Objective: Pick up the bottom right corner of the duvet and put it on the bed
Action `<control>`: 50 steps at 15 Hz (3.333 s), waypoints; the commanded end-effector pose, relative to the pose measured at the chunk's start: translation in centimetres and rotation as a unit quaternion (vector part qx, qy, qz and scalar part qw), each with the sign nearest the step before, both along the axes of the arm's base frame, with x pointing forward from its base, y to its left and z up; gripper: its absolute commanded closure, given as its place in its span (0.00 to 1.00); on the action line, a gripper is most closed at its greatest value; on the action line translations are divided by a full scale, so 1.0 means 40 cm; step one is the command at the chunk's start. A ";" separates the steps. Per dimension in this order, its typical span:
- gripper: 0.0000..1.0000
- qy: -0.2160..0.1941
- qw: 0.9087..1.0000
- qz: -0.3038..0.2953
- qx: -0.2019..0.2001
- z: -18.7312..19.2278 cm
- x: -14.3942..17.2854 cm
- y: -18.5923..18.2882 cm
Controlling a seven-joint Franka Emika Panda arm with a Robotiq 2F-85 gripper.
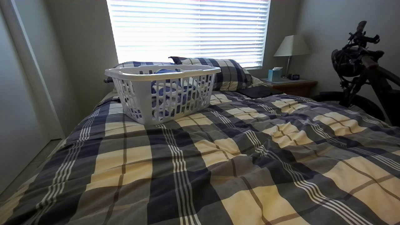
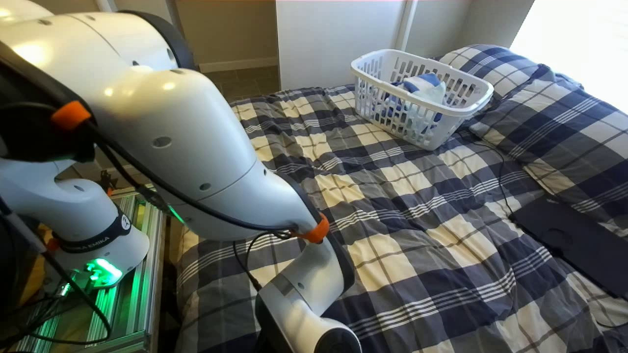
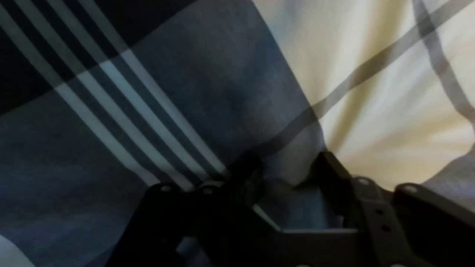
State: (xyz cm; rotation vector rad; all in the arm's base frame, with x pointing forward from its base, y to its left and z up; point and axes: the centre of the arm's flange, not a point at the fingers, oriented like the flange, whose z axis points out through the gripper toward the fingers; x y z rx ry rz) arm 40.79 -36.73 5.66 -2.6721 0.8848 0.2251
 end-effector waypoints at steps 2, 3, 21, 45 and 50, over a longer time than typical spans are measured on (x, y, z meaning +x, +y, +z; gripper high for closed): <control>0.90 -0.008 1.000 -0.002 0.007 -0.016 0.060 -0.003; 0.98 -0.009 1.000 0.000 0.011 -0.014 0.065 0.004; 0.36 0.047 0.995 -0.076 -0.046 0.051 -0.061 -0.021; 0.99 0.062 0.995 -0.069 -0.025 -0.030 -0.002 -0.066; 1.00 0.079 0.995 -0.062 -0.016 -0.054 0.020 -0.065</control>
